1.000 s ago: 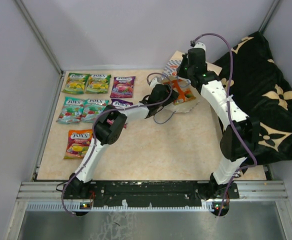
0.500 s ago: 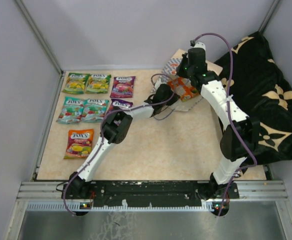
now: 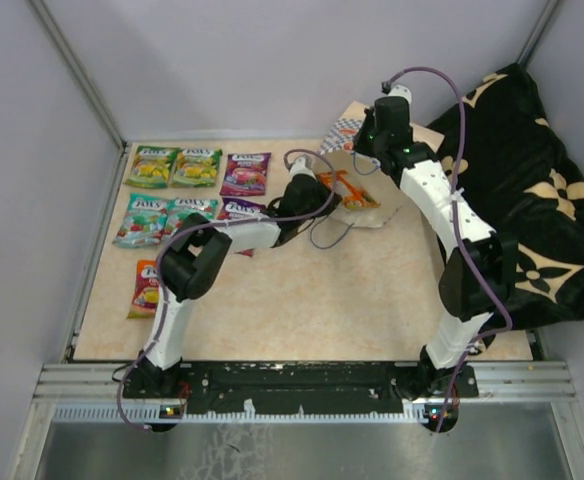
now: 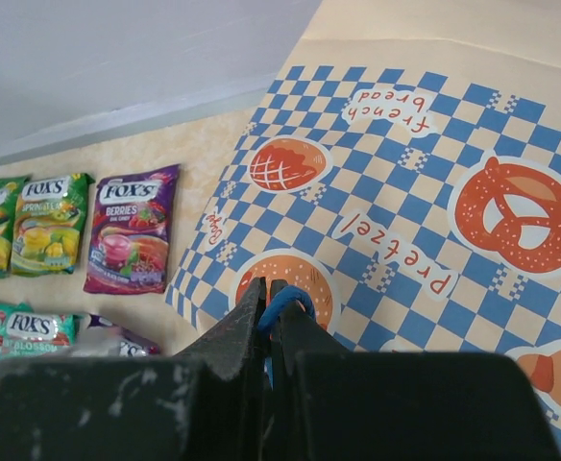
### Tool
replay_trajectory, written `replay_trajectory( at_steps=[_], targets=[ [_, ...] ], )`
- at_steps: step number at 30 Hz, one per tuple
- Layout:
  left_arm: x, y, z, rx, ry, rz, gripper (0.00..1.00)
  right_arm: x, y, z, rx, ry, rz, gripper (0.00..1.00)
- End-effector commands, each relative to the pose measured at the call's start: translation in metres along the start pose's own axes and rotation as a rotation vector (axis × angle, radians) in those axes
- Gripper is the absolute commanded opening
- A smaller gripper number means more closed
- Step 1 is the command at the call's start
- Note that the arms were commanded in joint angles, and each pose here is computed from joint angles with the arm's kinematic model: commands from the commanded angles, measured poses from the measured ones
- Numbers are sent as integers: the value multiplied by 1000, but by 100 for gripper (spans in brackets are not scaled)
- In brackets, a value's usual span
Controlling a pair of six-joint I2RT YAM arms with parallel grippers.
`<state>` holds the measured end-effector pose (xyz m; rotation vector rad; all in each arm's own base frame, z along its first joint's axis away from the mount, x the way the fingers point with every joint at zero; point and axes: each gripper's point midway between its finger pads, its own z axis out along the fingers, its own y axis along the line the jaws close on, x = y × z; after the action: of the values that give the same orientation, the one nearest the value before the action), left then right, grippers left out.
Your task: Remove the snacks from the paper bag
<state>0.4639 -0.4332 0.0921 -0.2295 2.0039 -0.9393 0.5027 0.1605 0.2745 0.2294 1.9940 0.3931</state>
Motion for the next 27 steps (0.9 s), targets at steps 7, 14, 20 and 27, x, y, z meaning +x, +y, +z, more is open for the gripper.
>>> replay_trajectory(
  at_steps=[7, 14, 20, 27],
  targets=[
    [-66, -71, -124, 232, -122, 141, 0, -33, -5, 6, 45, -113, 31, 0],
    [-113, -100, -216, 312, -233, 242, 0, -26, -8, 18, 61, -96, 36, 0],
    [-152, -126, -276, 366, -331, 308, 0, -19, -11, 28, 70, -82, 39, 0],
    [-178, -143, -320, 387, -389, 373, 0, -23, -8, 31, 69, -83, 39, 0]
  ],
)
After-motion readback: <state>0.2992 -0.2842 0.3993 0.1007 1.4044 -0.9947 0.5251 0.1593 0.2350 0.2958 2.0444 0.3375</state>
